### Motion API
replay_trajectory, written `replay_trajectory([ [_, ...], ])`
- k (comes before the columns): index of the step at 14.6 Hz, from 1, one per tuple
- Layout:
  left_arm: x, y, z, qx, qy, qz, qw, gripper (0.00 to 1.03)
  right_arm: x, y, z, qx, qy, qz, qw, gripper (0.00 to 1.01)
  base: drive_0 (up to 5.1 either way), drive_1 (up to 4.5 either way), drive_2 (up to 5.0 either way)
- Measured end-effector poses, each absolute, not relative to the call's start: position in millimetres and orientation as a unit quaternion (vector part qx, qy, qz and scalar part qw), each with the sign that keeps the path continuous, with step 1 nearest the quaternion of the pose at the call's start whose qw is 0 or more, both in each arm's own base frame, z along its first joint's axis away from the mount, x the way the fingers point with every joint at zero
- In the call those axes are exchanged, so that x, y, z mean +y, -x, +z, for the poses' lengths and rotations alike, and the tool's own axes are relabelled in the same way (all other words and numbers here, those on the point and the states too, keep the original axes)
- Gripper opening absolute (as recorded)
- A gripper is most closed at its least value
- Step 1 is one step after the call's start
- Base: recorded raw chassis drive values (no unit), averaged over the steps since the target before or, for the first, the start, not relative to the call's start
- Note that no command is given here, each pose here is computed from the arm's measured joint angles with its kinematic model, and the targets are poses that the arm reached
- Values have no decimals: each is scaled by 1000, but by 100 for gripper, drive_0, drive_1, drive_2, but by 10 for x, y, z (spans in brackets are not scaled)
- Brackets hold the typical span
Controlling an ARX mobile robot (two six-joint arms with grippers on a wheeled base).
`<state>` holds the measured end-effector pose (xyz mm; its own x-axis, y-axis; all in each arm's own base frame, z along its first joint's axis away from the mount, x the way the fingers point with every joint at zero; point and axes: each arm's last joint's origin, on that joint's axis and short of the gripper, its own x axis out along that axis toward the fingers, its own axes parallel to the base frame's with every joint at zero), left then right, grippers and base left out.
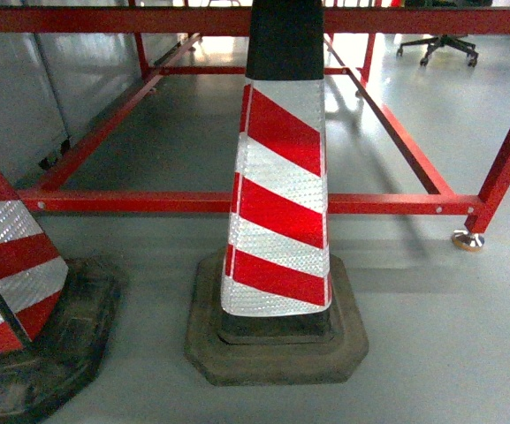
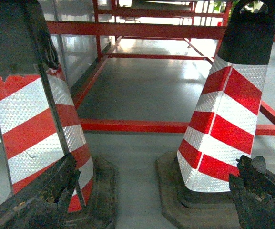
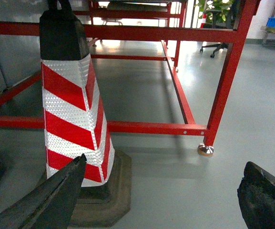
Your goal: Sort blue parts and orange caps into right shelf containers
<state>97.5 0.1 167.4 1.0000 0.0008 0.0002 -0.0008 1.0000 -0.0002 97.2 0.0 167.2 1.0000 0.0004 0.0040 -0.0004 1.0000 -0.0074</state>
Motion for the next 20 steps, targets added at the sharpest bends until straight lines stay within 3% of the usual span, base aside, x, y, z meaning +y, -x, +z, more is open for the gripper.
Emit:
replay_trajectory([
  [20,1,-975,1673,1,0,1,1000,98,0,-972,1671,-1,0,0,1000,98,0,0,0],
])
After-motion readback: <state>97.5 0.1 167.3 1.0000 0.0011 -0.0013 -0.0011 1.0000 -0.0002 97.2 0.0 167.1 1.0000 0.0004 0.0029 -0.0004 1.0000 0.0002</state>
